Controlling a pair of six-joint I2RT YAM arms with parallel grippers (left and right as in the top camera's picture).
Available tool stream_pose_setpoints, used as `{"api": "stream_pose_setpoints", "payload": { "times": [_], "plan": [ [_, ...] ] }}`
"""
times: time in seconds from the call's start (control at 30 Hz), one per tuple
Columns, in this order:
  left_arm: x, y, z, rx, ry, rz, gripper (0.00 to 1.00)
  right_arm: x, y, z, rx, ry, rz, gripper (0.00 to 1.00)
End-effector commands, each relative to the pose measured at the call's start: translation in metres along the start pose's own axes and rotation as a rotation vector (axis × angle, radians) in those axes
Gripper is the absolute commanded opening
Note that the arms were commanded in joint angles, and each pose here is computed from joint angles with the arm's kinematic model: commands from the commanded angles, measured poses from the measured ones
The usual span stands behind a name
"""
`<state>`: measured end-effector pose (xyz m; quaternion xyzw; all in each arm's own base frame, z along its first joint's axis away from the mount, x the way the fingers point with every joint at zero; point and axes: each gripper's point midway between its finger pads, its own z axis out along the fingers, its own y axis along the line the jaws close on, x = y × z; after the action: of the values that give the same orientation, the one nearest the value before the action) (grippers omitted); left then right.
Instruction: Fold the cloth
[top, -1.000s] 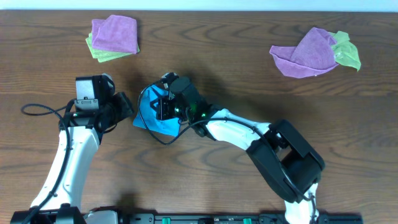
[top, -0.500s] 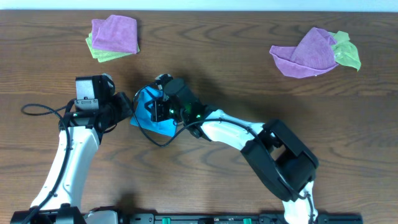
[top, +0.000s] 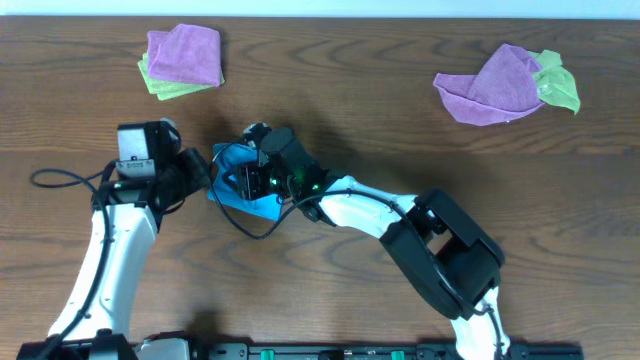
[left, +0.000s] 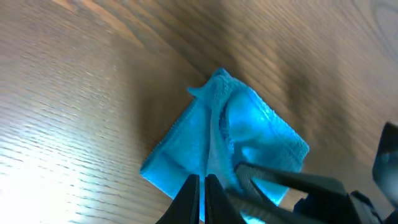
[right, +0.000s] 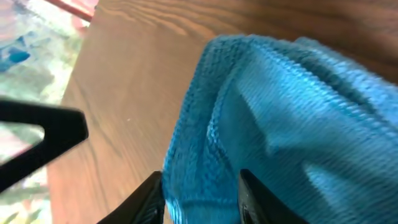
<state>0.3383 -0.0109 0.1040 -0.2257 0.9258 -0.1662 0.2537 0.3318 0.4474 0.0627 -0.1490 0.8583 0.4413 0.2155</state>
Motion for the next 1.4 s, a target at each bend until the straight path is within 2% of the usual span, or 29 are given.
{"api": "stream_pose_setpoints", "payload": {
  "times": [0.0,0.3,0.33,0.37,0.43,0.47,0.53,0.57,0.6,0.67,0.87,1.07,1.17,1.3,1.37],
  "plan": [
    [-0.023,0.001,-0.018,-0.003,-0.082,-0.009,0.06,0.003,0.018,0.003,-0.076,0.036,-0.032,0.41],
    [-0.034,0.012,-0.034,-0.012,-0.133,-0.043,0.06,0.009,0.034,0.003,-0.149,0.069,-0.034,0.43],
    [-0.034,0.012,-0.034,-0.013,-0.131,-0.043,0.09,0.009,0.033,0.003,-0.148,0.068,-0.033,0.45],
    [-0.033,0.012,-0.034,-0.014,-0.130,-0.044,0.15,0.007,0.031,0.002,-0.145,0.065,-0.032,0.48],
    [-0.032,0.013,-0.034,-0.016,-0.123,-0.046,0.40,0.002,0.024,-0.001,-0.132,0.059,-0.035,0.54],
    [-0.031,0.012,-0.034,-0.013,-0.120,-0.046,0.45,0.000,0.020,-0.003,-0.123,0.058,-0.034,0.58],
    [-0.029,0.012,-0.034,-0.009,-0.110,-0.048,0.48,-0.006,0.009,-0.009,-0.096,0.057,-0.033,0.66],
    [-0.028,0.012,-0.034,-0.007,-0.105,-0.049,0.54,-0.009,0.002,-0.013,-0.077,0.056,-0.039,0.69],
    [-0.027,0.011,-0.034,-0.002,-0.100,-0.049,0.65,-0.012,-0.005,-0.017,-0.058,0.055,-0.040,0.72],
    [-0.026,0.008,-0.034,0.013,-0.092,-0.049,0.96,-0.020,-0.020,-0.027,-0.008,0.050,-0.042,0.78],
    [-0.020,-0.007,-0.035,0.102,-0.057,-0.044,0.95,-0.045,-0.040,-0.068,0.090,0.023,-0.092,0.86],
    [-0.014,-0.021,-0.037,0.183,-0.020,-0.046,0.95,-0.069,-0.032,-0.113,0.166,-0.033,-0.134,0.88],
    [-0.013,-0.022,-0.037,0.193,-0.008,-0.107,0.95,-0.079,-0.026,-0.142,0.205,-0.059,-0.141,0.91],
    [-0.009,-0.023,-0.037,0.199,0.013,-0.136,0.95,-0.076,-0.029,-0.188,0.295,-0.037,-0.152,0.91],
    [-0.005,-0.025,-0.038,0.210,0.031,-0.139,0.95,-0.070,-0.026,-0.210,0.317,-0.013,-0.207,0.88]
  ]
}}
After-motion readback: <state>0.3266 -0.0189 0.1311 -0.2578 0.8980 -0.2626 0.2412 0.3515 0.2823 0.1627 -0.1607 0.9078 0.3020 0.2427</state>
